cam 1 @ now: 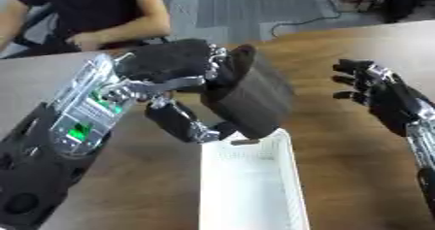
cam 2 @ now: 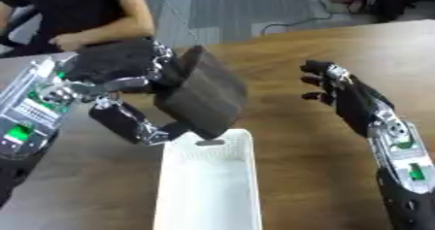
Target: Pick up objects on the table and place them in the box.
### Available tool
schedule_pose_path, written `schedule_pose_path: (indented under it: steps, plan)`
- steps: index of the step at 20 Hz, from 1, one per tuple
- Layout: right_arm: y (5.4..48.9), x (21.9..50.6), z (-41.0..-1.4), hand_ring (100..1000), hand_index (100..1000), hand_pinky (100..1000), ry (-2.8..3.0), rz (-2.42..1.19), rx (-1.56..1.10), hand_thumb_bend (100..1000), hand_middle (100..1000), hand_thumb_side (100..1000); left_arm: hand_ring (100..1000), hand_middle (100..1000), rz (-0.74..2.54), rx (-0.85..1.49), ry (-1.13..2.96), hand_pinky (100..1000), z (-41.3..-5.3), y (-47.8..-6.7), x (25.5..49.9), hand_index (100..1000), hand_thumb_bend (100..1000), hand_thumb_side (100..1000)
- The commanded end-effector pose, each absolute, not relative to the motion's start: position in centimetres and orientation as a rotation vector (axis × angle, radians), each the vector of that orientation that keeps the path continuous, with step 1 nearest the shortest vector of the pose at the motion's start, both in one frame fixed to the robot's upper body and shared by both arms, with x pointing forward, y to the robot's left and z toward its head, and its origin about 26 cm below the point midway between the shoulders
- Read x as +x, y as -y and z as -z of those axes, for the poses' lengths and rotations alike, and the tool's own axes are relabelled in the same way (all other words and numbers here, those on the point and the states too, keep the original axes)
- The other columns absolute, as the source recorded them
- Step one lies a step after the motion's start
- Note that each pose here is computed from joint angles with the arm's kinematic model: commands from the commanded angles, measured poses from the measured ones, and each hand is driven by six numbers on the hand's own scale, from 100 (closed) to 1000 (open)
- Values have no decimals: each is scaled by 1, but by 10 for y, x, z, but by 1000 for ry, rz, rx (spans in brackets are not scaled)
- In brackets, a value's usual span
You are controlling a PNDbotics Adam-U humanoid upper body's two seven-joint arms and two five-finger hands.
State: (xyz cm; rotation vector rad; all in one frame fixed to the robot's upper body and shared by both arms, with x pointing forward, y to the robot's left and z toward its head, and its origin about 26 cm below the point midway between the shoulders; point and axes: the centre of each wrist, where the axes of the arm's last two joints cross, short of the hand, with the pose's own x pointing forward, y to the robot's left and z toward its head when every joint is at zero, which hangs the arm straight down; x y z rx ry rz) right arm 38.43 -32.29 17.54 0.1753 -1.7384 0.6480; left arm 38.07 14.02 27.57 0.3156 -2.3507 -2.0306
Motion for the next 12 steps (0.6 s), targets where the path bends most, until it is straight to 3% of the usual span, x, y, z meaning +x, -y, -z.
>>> schedule_pose_path:
  steps: [1, 12]
  plan:
    - [323, 385, -186, 978, 1000, 838, 1762, -669, 161, 100, 978, 1000, 100, 119, 2043, 312, 2377, 100, -284, -139, 377, 323, 100, 306]
    - [322, 386, -188, 978, 1000, 838, 1769, -671, 161, 100, 978, 1000, 100, 113, 2103, 183, 2211, 100, -245, -142, 386, 313, 100, 300]
